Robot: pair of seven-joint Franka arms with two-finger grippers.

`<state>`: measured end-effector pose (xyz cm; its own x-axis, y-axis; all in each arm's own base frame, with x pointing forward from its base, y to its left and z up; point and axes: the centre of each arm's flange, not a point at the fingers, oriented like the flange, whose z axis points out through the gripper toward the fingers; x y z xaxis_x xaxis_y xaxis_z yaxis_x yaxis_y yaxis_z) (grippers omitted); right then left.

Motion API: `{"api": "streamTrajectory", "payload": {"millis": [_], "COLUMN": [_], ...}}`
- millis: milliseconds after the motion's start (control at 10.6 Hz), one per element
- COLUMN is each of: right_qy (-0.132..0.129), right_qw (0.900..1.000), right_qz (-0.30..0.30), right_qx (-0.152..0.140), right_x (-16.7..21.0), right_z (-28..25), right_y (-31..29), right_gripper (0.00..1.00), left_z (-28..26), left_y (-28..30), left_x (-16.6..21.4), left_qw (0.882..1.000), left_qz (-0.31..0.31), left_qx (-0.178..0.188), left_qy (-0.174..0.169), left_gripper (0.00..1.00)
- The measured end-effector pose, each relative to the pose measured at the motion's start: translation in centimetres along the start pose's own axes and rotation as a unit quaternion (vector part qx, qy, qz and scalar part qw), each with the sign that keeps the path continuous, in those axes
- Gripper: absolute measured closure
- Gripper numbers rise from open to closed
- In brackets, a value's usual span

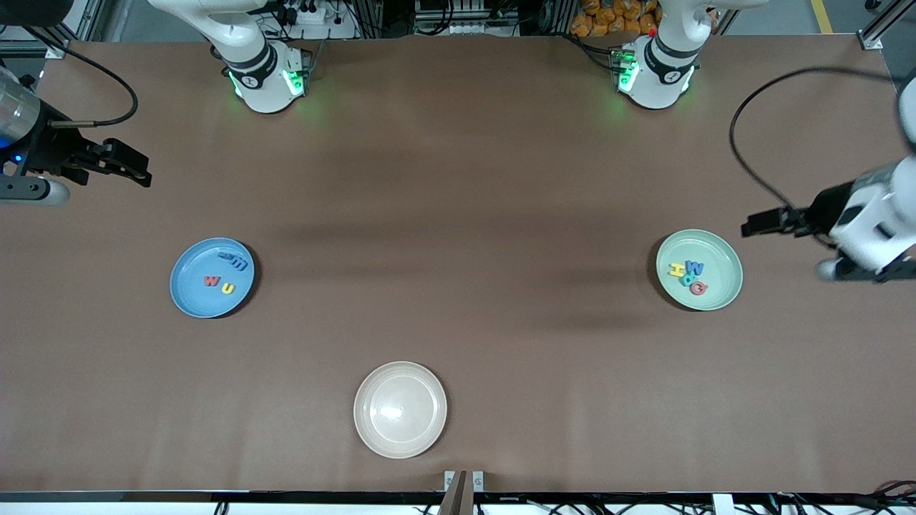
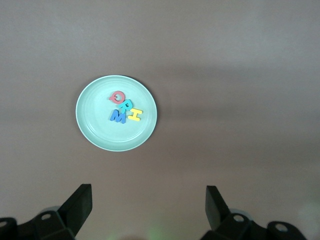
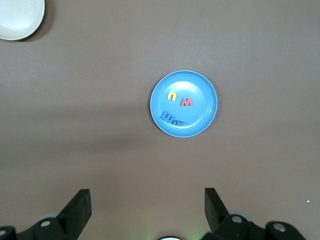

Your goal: Sort upper and lower case letters into plates

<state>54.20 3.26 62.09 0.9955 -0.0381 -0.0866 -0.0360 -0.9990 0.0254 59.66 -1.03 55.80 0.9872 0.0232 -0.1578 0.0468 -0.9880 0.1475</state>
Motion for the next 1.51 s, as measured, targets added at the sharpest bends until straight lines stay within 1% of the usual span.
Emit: {"api": "streamTrajectory", "payload": {"millis": [95,189,284,473,568,757,946,1230,1514], "right_qy": [0.000,0.000,0.000,0.000,0.000,0.000,0.000,0.000,0.000], "right_qw": [1.000,1.000,1.000,1.000,1.000,1.000,1.000,1.000,1.000], "right_qz": [0.000,0.000,0.000,0.000,0.000,0.000,0.000,0.000,0.000], "right_qx": [0.000,0.000,0.000,0.000,0.000,0.000,0.000,0.000,0.000], "right_x": [0.0,0.0,0.0,0.0,0.0,0.0,0.0,0.0,0.0], "right_z": [0.0,0.0,0.0,0.0,0.0,0.0,0.0,0.0,0.0], "right_y": [0.0,0.0,0.0,0.0,0.0,0.0,0.0,0.0,0.0], "right_gripper": [0.00,0.00,0.00,0.00,0.00,0.00,0.00,0.00,0.00], "left_z": [-1.6,-2.5,-2.9,-3.3,-3.6,-4.1,-4.5,-4.7,-4.7], "left_y": [-0.2,-0.2,0.3,1.4,1.8,1.6,1.4,1.1,1.0], "left_x": [-1.0,-1.8,-2.4,-2.9,-2.9,-2.8,-2.5,-2.2,-2.1], "left_qw": [1.000,1.000,0.999,0.999,0.998,0.998,0.997,0.997,0.997], "left_qz": [-0.008,-0.023,-0.033,-0.034,-0.032,-0.034,-0.035,-0.038,-0.039], "left_qx": [-0.006,-0.008,-0.002,0.035,0.043,0.044,0.042,0.041,0.041], "left_qy": [0.010,0.014,0.011,0.016,0.019,0.029,0.047,0.057,0.059], "left_gripper": [0.00,0.00,0.00,0.00,0.00,0.00,0.00,0.00,0.00]}}
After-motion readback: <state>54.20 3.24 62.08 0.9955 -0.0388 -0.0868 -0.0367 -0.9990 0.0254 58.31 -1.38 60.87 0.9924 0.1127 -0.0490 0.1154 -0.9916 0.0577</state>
